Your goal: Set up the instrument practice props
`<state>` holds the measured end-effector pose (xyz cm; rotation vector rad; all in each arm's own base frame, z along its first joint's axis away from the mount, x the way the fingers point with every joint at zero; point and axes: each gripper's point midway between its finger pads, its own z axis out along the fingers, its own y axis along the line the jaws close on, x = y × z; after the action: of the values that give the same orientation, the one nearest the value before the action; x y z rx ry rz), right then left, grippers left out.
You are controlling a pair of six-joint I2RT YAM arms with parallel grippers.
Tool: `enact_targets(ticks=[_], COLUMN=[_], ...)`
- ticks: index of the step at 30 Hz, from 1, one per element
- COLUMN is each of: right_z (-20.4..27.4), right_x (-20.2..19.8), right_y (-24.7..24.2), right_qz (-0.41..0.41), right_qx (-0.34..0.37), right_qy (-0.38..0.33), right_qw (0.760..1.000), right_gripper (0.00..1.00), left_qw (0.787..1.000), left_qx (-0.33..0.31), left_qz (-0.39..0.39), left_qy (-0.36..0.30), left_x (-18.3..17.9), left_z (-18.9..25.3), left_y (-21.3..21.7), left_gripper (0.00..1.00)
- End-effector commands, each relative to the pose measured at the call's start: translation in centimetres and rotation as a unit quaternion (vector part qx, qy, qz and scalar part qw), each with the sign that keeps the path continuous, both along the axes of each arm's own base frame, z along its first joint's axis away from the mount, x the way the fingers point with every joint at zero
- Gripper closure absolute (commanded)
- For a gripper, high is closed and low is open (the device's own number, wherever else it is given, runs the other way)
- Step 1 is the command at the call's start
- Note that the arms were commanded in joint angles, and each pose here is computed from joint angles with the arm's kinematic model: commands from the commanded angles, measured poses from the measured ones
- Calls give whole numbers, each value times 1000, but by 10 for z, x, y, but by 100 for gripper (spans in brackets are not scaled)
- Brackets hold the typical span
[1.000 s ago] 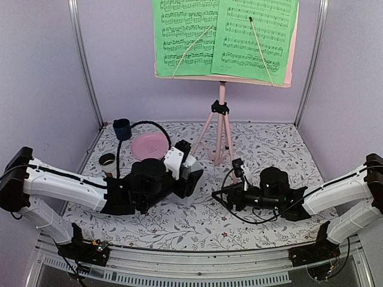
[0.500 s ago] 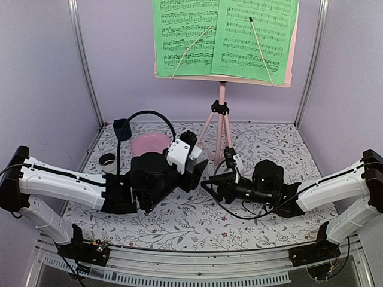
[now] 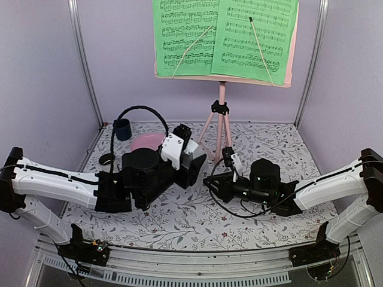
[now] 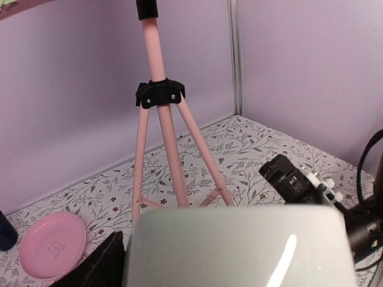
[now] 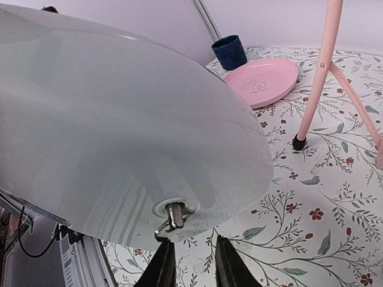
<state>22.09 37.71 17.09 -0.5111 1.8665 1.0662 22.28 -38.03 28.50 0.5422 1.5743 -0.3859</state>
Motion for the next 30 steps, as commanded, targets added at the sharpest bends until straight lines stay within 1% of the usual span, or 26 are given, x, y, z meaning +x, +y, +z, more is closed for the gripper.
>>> enact_targets(ticks=[1,4,7,9,13,15,19,24,28,30], right_z=[7,11,16,18,18,16,18,29,34,33], right_x=[4,5,3,0,-10,-14,-12,-1,0,1], right_y=[2,1,2,4,11,13,13,4,3,2], right_qz=[-9,-11,-4,8,43,52,42,1,-5,-8], right_qx=[4,5,9,10,10,10,12,23,27,25], right_qy=[-8,-14,-20,-25,-24,-21,-21,-26,-31,-31], right_qw=[1000,1000,1000,1000,999,998,999,999,999,999], right_gripper=[78,78,74,69,53,50,51,59,62,66], left_qw=[996,996,996,996,996,996,996,996,996,996], left_qx=[-85,-86,-87,-87,-87,-85,-85,-84,-82,-82], left_qz=[-10,-12,-14,-13,-10,-9,-12,-16,-21,-22], left_qy=[-23,-22,-21,-20,-20,-20,-18,-16,-12,-12], left_x=[-8,-9,-9,-9,-9,-8,-9,-9,-10,-10], left_z=[49,49,48,47,47,46,44,41,39,38], left_y=[4,4,5,5,6,6,5,3,1,0], left_gripper=[89,90,90,90,90,90,91,91,91,92])
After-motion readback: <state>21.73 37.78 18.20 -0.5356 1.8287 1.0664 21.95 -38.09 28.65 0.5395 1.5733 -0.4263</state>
